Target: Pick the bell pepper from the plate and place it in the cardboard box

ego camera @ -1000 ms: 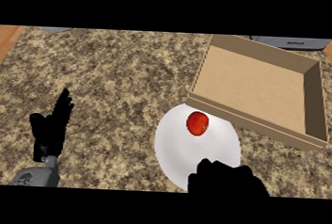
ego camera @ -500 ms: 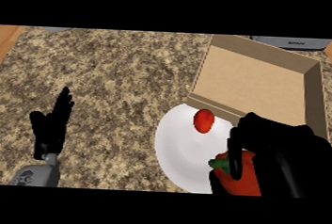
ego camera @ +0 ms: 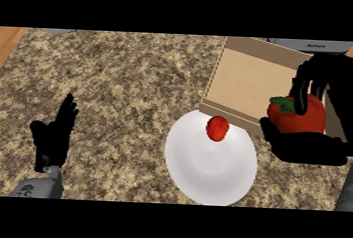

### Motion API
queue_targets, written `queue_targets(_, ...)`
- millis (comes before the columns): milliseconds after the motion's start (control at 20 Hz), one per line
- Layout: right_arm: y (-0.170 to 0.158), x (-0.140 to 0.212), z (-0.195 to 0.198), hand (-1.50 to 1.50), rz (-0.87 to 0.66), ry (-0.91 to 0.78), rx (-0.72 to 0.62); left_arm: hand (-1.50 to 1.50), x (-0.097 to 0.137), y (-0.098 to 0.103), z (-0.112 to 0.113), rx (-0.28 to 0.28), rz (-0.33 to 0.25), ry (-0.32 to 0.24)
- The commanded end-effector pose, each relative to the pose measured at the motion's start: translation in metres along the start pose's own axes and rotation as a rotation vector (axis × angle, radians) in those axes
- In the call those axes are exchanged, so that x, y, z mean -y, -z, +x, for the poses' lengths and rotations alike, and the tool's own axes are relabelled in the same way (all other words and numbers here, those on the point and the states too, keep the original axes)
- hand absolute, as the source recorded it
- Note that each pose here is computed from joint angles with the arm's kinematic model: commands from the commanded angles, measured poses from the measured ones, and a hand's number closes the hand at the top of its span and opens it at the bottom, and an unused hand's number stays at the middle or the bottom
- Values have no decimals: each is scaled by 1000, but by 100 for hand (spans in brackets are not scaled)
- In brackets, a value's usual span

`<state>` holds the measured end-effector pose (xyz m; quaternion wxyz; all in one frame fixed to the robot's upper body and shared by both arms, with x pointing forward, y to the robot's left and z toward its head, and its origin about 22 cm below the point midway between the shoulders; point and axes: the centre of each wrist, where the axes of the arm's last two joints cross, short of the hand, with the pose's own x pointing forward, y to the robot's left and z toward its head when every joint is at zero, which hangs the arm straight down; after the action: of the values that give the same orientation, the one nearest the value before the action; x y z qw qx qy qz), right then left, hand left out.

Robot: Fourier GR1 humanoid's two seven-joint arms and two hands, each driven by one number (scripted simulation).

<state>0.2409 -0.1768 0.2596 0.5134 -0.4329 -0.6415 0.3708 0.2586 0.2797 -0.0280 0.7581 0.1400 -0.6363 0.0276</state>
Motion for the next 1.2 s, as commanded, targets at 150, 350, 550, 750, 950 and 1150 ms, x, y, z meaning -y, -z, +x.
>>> queue_targets(150, 70, -16, -48, 150, 3, 76, -36, 0, -19, 9, 0, 7, -17, -6)
queue_targets(350, 93, -39, -79, 150, 2, 39, -30, 0, 4, 13, 2, -1, 0, 2)
queue_targets(550, 113, -70, -111, 150, 16, -20, -54, 0, 6, 5, 13, 21, -4, 6)
queue_targets(750, 131, -113, -121, 150, 11, 66, -129, 0, 31, 13, 16, 8, -15, 2)
queue_targets(950, 139, -108, -157, -150, 91, 207, -173, 0, 7, 7, 2, 17, -9, 10)
queue_targets(1150, 149, -118, -162, -150, 75, 320, -112, 0, 16, 8, -2, 8, -9, -5)
